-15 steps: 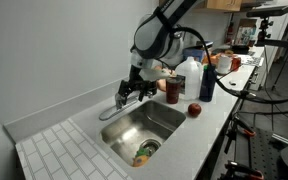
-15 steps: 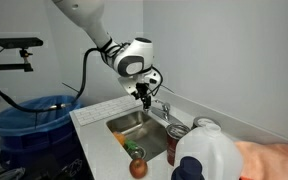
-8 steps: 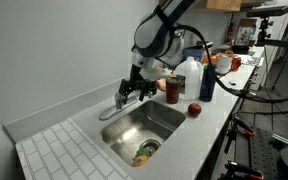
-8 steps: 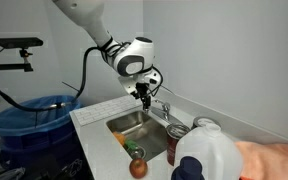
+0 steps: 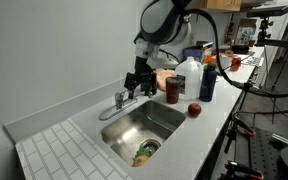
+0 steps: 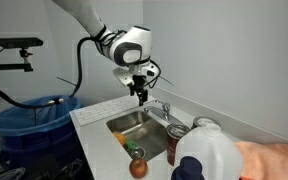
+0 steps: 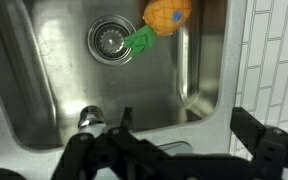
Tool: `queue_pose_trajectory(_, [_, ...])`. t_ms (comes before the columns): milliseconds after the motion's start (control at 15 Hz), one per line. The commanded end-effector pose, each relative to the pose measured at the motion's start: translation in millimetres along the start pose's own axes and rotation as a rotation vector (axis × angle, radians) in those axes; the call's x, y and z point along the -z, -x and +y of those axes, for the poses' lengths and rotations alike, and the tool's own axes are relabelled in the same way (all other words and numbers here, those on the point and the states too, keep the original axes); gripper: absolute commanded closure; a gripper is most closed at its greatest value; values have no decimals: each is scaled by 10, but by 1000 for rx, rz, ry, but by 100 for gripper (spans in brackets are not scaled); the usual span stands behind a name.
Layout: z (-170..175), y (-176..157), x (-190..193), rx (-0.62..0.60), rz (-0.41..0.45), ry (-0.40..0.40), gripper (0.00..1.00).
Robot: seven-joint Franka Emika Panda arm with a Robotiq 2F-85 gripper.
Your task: Move the faucet spout to the right
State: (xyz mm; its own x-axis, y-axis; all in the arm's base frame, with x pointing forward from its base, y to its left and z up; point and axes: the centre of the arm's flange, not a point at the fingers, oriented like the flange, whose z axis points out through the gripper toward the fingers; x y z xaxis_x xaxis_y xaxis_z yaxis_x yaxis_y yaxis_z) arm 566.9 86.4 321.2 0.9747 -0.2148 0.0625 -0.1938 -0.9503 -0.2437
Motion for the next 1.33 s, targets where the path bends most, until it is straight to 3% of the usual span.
queue_pose_trajectory(0, [58,49,201,36,35,58,0])
queue_pose_trajectory(533, [242,-19,73,30,78,137,0])
queue_pose_trajectory(1000, [263,-2,31,38,73,119,0])
queue_pose_trajectory(1267, [254,-20,16,51,112,89,0])
